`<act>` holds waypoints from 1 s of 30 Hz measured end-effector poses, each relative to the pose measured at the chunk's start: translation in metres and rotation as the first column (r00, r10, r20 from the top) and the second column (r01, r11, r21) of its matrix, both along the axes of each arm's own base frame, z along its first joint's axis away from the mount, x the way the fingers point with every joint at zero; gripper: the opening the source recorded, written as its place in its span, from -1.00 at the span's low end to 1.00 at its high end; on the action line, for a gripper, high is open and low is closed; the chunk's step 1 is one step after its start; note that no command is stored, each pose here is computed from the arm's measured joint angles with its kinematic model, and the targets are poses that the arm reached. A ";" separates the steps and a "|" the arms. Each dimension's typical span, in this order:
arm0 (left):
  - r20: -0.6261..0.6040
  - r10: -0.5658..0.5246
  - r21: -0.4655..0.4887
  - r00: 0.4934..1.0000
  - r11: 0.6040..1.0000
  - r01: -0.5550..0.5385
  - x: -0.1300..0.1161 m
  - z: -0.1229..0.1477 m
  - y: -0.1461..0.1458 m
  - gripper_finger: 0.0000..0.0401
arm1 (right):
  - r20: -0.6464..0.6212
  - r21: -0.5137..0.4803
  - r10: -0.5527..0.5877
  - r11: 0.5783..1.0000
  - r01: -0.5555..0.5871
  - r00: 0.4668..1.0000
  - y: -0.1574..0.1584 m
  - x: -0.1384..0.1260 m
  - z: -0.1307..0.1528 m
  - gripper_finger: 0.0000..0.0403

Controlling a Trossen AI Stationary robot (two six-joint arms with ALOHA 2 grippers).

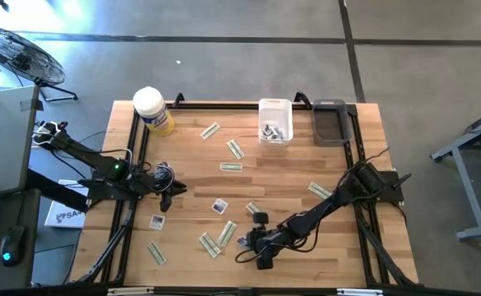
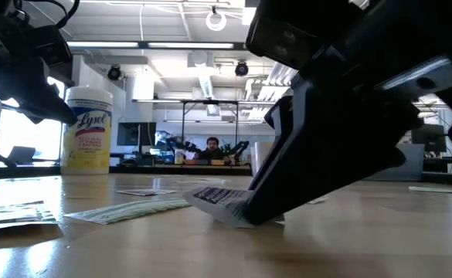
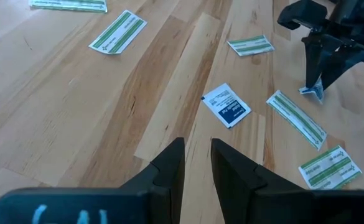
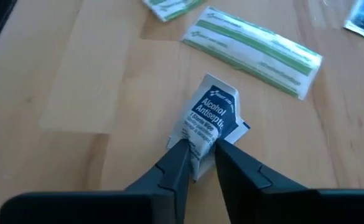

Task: Pick & Place First Aid Supplies
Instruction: Put the blue alcohol pad into the white bin

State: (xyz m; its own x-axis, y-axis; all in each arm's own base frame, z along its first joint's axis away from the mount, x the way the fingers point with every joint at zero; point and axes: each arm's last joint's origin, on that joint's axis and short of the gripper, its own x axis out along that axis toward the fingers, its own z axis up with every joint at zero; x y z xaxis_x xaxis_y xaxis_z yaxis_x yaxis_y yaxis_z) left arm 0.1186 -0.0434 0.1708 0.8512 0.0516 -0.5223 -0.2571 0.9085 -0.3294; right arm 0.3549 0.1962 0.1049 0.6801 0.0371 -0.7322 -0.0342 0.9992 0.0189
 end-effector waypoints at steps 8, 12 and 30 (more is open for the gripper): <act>0.000 0.000 0.000 1.000 1.000 0.000 0.000 0.000 0.000 -0.62 | 0.040 0.058 -0.087 0.995 0.084 0.995 -0.017 0.008 0.020 -0.87; 0.000 0.000 0.000 1.000 1.000 0.000 0.000 0.000 0.000 -0.62 | 0.041 0.084 -0.103 0.991 0.100 0.994 -0.030 0.013 0.027 -0.98; 0.000 0.000 0.000 1.000 1.000 0.000 0.000 0.000 0.000 -0.62 | 0.288 -0.006 -0.593 0.784 0.620 0.752 -0.194 -0.011 0.163 -0.99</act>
